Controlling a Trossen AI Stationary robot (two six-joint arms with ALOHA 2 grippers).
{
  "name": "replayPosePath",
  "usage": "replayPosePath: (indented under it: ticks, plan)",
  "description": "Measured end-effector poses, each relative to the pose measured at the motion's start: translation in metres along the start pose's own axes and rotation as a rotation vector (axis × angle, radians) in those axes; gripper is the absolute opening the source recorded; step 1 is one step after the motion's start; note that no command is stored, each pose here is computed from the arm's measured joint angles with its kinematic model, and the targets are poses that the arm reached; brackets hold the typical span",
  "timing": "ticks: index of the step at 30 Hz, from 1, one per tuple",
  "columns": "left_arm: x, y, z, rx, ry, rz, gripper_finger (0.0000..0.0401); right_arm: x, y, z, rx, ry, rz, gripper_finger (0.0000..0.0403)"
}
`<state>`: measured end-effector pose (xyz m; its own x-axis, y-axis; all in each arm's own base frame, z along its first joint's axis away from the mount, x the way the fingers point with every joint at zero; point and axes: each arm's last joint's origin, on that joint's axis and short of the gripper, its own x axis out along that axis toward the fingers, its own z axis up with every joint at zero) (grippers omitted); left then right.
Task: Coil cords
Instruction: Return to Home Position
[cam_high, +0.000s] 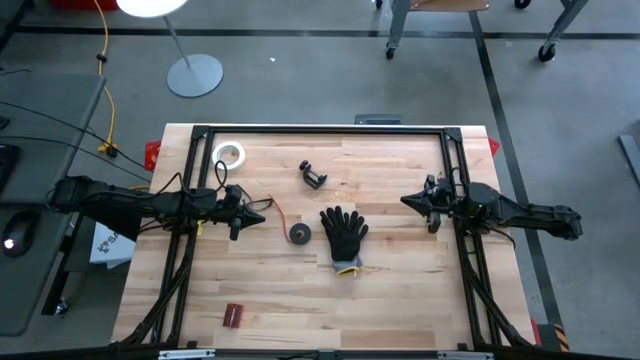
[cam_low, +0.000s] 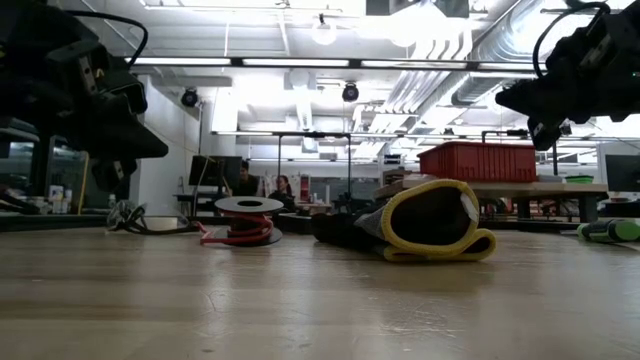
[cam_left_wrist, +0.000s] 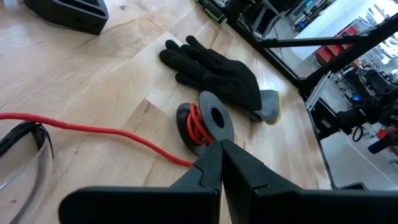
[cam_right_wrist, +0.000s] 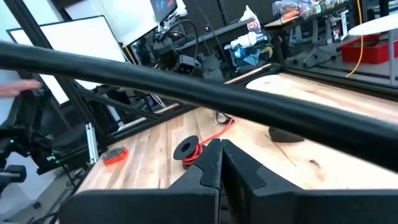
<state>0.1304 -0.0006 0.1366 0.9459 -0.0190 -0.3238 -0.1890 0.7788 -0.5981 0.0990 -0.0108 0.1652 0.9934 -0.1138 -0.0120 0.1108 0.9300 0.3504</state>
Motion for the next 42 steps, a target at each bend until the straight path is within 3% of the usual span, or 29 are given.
replayPosePath:
  ticks: [4,23,29,42]
  plan:
    - [-0.004,-0.001,0.000,0.002,-0.005,-0.007,0.0001,0.000,0.000,0.000,0.002,0.000,0.000,0.0000]
    - [-0.049,-0.024,0.024,0.011,-0.378,-0.333,0.0001,0.000,0.000,0.000,0.000,0.000,0.000,0.0000]
    - [-0.042,-0.016,0.012,0.012,-0.244,-0.241,0.0001,0.000,0.000,0.000,0.000,0.002,0.000,0.0000]
    - [-0.042,-0.015,0.012,0.011,-0.245,-0.230,0.0001,0.000,0.000,0.000,0.000,0.003,-0.001,0.0000]
